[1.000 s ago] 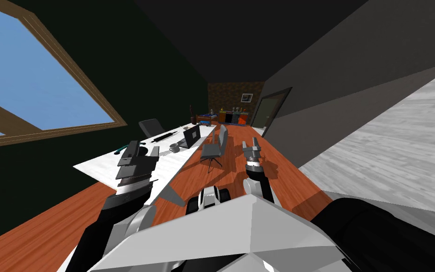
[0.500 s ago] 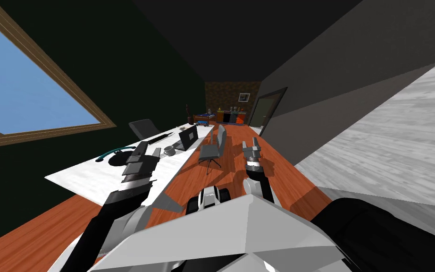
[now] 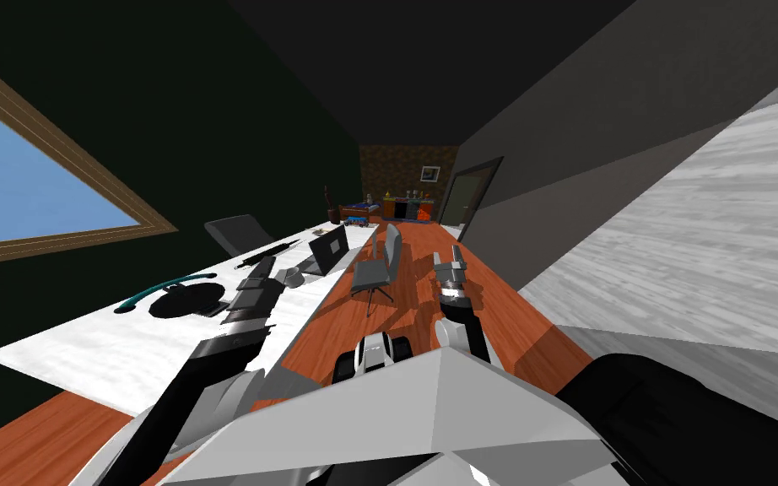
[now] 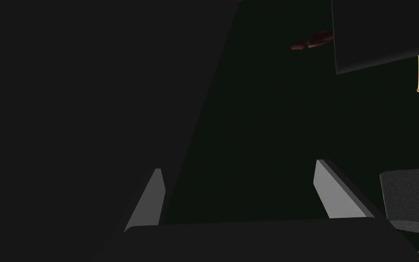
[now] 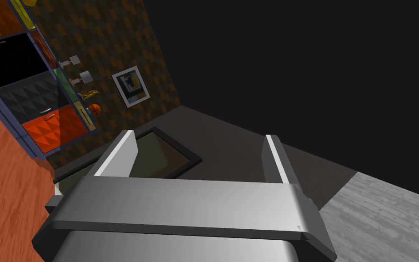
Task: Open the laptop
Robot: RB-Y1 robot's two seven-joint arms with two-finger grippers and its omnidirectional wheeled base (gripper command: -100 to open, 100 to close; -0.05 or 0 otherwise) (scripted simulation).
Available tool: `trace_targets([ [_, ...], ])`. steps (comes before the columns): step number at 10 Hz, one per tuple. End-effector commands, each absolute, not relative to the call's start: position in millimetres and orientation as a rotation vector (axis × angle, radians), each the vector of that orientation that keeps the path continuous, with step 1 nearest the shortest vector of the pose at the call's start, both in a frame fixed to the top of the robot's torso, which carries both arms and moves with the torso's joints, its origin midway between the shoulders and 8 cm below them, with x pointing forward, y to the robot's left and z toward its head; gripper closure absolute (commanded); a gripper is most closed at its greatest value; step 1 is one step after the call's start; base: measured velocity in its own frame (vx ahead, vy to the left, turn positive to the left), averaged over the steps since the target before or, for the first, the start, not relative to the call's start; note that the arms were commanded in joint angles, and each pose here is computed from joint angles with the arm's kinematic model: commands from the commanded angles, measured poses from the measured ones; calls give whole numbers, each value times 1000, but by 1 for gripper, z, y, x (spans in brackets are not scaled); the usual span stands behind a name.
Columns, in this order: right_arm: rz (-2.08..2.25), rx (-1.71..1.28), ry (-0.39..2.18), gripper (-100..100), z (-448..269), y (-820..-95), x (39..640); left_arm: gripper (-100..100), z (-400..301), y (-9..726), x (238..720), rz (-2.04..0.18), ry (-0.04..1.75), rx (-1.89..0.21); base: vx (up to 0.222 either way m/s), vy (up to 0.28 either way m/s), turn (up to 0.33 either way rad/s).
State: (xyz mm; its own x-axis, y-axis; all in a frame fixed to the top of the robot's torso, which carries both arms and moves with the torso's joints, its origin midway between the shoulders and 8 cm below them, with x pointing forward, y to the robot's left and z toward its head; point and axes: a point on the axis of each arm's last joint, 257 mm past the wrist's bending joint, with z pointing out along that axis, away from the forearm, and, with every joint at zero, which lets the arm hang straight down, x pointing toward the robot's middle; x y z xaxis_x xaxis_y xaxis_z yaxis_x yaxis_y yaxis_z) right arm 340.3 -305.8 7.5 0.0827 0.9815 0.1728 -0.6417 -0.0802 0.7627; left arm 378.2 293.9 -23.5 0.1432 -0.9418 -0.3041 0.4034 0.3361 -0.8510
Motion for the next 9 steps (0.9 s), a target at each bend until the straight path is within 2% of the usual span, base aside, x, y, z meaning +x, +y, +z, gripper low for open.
trace_targets([
  [1,1453,839,528,0,8,-306,340,-100,-35,302,386,-1029,1032,-698,56,0,-54],
  [9,1453,839,528,0,8,-306,340,-100,-67,335,404,-817,1213,-673,61,3,-83],
])
